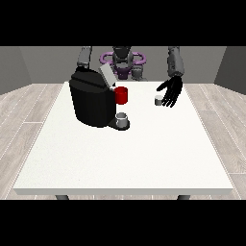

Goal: Insert the coffee pod into the coffee machine and close the lid

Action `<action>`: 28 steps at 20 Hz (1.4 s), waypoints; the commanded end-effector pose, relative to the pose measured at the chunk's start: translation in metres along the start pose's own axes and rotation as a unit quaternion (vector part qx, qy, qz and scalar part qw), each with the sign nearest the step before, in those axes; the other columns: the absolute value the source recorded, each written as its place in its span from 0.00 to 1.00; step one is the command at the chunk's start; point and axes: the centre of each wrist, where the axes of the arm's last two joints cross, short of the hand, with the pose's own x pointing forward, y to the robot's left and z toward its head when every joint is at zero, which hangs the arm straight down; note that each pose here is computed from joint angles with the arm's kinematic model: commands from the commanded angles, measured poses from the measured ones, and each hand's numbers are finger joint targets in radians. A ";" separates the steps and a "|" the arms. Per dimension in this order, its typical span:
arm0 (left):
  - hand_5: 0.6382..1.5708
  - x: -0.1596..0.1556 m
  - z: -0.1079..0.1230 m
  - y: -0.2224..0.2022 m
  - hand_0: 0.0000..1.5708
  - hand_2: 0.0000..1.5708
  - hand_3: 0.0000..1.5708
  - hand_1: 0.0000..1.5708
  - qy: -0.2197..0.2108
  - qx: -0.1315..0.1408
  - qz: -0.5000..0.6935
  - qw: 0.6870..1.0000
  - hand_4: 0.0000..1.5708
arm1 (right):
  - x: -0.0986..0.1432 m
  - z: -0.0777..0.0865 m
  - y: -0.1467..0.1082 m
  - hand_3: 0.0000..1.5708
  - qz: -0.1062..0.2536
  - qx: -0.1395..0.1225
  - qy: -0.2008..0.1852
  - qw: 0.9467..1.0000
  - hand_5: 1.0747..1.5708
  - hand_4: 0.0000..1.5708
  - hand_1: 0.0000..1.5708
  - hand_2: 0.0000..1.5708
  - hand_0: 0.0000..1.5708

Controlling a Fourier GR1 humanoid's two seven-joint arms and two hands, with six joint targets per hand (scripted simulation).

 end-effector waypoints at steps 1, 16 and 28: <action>1.00 0.012 -0.015 -0.005 0.60 0.61 0.44 0.60 0.000 0.019 -0.038 0.999 0.05 | -0.002 -0.010 -0.016 0.00 0.006 0.017 0.004 1.000 1.00 0.00 0.00 0.00 0.00; 1.00 0.009 -0.029 -0.021 0.48 0.60 0.51 0.48 0.028 -0.084 -0.198 0.976 0.24 | -0.021 -0.008 0.007 0.00 -0.005 0.015 0.023 1.000 1.00 0.00 0.00 0.00 0.00; 1.00 0.027 -0.044 -0.042 0.87 0.87 0.83 0.87 -0.033 -0.091 -0.130 0.987 0.31 | -0.055 0.013 -0.001 0.00 0.045 -0.009 0.088 0.995 1.00 0.00 0.00 0.00 0.00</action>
